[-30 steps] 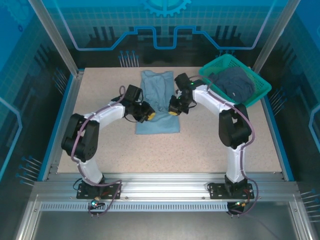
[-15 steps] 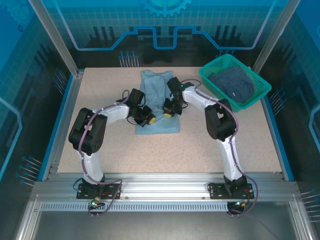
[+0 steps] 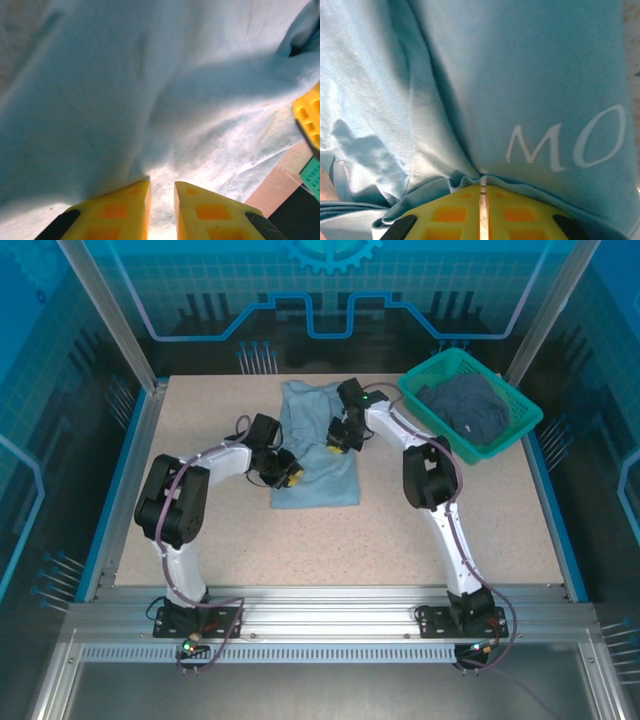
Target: Fold and stack the t-shirts
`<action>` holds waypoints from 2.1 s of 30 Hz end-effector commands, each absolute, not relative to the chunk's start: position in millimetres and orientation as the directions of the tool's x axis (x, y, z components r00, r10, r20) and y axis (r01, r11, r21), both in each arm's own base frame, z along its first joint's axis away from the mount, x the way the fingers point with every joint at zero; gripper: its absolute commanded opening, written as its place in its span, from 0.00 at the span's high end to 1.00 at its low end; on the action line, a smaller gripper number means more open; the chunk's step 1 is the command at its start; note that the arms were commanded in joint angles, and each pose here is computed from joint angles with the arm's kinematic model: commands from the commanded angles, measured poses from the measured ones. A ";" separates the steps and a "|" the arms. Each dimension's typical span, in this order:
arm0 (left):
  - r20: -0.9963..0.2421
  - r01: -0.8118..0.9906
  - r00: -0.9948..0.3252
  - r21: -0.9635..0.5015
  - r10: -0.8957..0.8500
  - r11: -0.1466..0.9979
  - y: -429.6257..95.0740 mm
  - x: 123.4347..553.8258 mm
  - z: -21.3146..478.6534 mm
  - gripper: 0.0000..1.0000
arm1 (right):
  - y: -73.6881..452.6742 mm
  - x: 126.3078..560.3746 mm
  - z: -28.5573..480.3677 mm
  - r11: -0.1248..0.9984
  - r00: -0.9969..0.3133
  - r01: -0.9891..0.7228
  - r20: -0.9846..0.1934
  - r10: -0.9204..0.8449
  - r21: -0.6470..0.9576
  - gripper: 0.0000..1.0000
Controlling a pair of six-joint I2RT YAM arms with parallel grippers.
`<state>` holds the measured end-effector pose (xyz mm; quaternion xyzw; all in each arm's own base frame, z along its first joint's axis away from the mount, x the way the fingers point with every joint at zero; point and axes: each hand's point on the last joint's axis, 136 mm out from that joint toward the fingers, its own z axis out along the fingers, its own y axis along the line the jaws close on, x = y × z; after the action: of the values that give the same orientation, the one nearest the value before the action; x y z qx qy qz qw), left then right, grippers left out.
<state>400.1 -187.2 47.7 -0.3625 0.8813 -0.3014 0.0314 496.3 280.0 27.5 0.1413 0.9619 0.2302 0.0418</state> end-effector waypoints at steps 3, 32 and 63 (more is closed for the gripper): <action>0.109 -0.582 -0.744 -0.590 -0.660 0.559 -175.1 428.3 74.6 0.77 | 274.1 513.6 71.3 0.835 -0.957 0.198 -0.085 0.278 0.513 0.81; 0.146 -0.719 -0.631 -0.479 -0.762 0.504 -103.1 464.2 1.2 0.89 | 223.3 448.9 -3.1 0.865 -0.924 0.383 0.121 0.364 0.324 0.82; 0.324 -0.795 -0.558 -0.474 -0.764 0.380 -134.2 317.7 22.8 0.54 | 227.7 330.2 47.6 0.764 -0.920 0.390 0.177 0.350 0.514 0.43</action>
<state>296.5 -124.1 19.7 -0.4728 0.8394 -0.2647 -0.0436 328.8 217.1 46.0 0.1947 0.9470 0.2534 -0.0318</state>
